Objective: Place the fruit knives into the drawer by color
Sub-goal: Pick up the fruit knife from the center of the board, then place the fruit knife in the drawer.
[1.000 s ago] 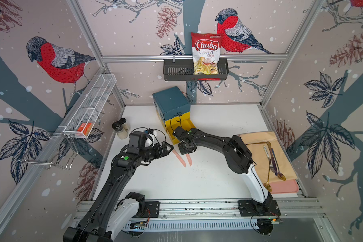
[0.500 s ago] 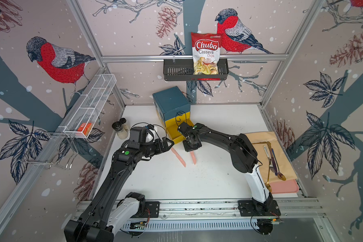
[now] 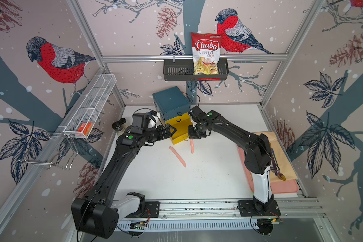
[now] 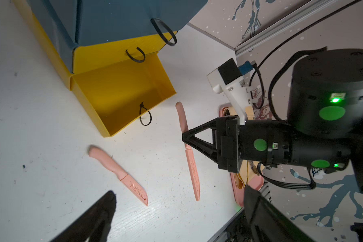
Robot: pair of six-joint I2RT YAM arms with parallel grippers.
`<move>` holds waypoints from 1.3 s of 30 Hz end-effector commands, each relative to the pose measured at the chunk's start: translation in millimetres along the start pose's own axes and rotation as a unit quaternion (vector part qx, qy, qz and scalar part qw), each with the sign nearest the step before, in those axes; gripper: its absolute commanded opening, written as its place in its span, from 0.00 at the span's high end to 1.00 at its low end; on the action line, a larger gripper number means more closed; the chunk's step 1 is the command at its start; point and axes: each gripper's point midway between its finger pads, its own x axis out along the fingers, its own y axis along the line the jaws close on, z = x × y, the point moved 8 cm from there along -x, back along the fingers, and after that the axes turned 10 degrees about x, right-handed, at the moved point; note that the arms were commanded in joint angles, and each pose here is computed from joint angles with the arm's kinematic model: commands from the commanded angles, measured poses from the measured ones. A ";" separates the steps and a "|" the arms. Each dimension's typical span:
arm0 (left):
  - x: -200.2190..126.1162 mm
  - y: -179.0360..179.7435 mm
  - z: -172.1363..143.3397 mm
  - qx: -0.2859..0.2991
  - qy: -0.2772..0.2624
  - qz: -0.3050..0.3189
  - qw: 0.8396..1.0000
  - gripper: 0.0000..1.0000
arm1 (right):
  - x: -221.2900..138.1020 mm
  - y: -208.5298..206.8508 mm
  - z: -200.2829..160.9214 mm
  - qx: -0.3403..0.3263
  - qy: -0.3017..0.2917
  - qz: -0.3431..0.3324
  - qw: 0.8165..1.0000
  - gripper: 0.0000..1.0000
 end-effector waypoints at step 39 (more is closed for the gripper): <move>33.5 10.5 61.7 0.040 -0.007 -0.007 0.999 0.03 | 50.4 -2.9 79.5 0.309 0.091 0.260 0.910 0.54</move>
